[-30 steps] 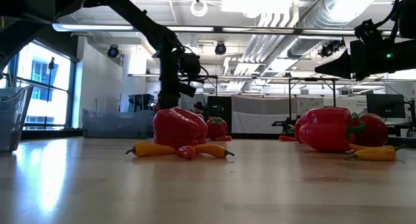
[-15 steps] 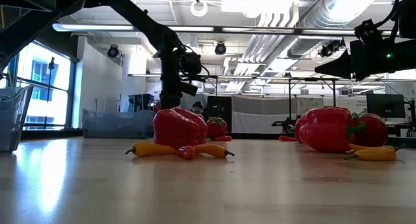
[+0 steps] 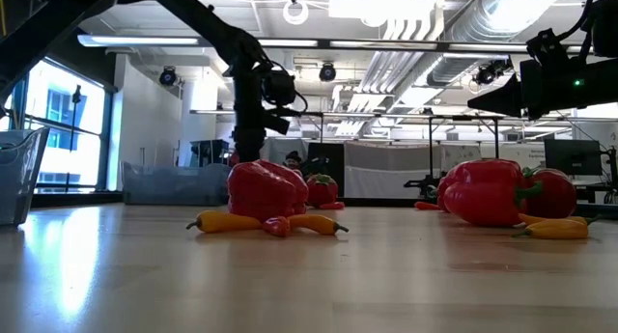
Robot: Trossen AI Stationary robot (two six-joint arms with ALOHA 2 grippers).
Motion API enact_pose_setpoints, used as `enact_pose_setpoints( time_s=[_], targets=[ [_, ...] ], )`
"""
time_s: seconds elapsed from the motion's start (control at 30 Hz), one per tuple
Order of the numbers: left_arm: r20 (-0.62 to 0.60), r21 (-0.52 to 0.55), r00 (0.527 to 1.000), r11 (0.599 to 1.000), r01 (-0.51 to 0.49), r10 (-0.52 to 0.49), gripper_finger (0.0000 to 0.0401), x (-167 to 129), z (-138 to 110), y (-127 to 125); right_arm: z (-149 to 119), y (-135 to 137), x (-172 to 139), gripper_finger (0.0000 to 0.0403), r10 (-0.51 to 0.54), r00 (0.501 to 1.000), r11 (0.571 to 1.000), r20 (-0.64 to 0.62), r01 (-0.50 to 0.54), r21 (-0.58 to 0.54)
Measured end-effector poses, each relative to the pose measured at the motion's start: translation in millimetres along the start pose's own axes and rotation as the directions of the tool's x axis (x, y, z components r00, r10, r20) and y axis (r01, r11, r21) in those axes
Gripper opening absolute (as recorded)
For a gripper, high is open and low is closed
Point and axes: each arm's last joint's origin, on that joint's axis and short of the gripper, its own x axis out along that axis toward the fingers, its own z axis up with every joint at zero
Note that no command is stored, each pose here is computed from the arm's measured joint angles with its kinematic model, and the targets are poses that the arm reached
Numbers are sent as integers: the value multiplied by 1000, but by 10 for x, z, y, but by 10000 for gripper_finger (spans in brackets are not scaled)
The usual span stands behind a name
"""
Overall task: Sort produce into baskets
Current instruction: Put the red tomato into the top black bin
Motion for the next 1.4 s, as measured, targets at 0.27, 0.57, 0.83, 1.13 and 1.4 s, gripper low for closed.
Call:
enact_pose_setpoints(
  time_s=[0.27, 0.57, 0.83, 1.13, 1.4],
  targets=[
    [17, 8, 1000, 1000, 14, -14, 77, -34, 32, -48, 0, 0, 0, 0, 0, 1000, 1000, 0, 0, 0],
    [22, 22, 1000, 1000, 14, -14, 47, -60, 59, -95, 0, 0, 0, 0, 0, 1000, 1000, 0, 0, 0],
    [17, -12, 1000, 1000, 16, -16, 7, -66, 55, -99, 0, 0, 0, 0, 0, 1000, 1000, 0, 0, 0],
    [4, 19, 1000, 1000, -7, 7, 103, -82, 88, -168, 0, 0, 0, 0, 0, 1000, 1000, 0, 0, 0],
    [-44, 7, 996, 997, -83, 83, 221, -97, 100, -218, 1, 0, 0, 0, 0, 1000, 1000, 1, 0, 0]
  ],
)
